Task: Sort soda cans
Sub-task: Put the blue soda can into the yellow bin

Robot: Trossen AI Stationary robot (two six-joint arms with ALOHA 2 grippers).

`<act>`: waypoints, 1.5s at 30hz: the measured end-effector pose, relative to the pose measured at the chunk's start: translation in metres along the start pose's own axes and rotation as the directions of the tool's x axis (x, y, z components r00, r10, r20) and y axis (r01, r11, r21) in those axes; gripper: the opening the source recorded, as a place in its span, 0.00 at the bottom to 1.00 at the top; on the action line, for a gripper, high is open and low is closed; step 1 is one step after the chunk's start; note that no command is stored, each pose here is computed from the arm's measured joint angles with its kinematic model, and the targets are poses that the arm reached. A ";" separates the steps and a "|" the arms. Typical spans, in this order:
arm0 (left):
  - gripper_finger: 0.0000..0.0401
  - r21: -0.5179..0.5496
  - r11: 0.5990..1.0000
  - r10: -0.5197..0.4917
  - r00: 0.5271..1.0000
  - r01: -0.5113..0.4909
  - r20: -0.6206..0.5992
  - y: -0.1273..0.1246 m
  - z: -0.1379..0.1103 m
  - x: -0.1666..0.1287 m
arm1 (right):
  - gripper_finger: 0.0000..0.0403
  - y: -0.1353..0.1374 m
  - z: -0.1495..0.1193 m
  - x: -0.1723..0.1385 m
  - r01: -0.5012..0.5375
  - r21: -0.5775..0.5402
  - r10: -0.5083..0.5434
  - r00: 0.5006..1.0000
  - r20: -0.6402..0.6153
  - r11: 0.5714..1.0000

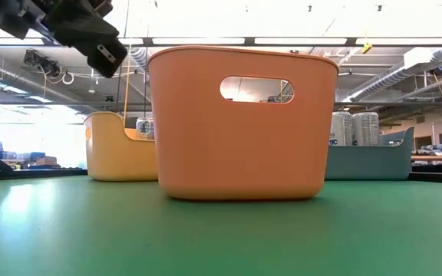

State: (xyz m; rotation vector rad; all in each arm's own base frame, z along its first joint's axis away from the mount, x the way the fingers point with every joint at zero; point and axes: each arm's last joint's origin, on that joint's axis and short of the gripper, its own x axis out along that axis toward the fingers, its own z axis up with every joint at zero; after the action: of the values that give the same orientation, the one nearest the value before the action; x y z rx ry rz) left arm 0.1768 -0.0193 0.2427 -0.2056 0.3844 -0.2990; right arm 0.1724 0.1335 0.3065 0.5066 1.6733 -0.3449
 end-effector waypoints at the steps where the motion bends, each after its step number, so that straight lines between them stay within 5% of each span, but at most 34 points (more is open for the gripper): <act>1: 0.00 0.002 1.000 0.004 1.000 -0.004 0.010 0.000 0.001 -0.002 | 0.87 0.000 0.000 0.000 0.000 -0.002 0.000 1.000 0.013 1.000; 22: 0.00 -0.003 0.999 0.037 0.999 -0.037 -0.022 0.000 -0.003 -0.005 | 0.86 0.000 0.012 0.053 0.015 -0.097 -0.010 0.999 0.046 0.995; 26: 0.00 -0.002 0.999 0.037 0.999 -0.037 -0.018 0.000 -0.002 -0.005 | 0.76 -0.001 0.013 0.059 0.009 -0.091 -0.006 0.999 0.034 0.996; 30: 0.00 -0.004 0.999 0.037 0.999 -0.037 -0.017 0.000 -0.002 -0.005 | 0.55 -0.003 0.014 0.061 0.004 -0.091 -0.003 1.000 0.009 0.996; 37: 0.00 -0.017 0.999 0.041 0.999 -0.041 0.001 -0.002 0.006 -0.008 | 0.55 -0.004 0.036 0.028 -0.052 -0.140 0.065 0.994 0.091 0.989; 45: 0.00 -0.006 0.987 0.162 0.984 -0.163 -0.070 -0.006 0.026 -0.021 | 0.55 -0.023 0.084 -0.053 -0.004 -0.207 0.081 0.928 0.362 0.978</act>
State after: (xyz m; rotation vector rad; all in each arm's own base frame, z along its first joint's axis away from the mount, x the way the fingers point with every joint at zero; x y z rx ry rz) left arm 0.1672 -0.0144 0.2753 -0.1747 0.4694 -0.1431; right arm 0.2386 0.0649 0.3435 0.3017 1.3103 -0.2172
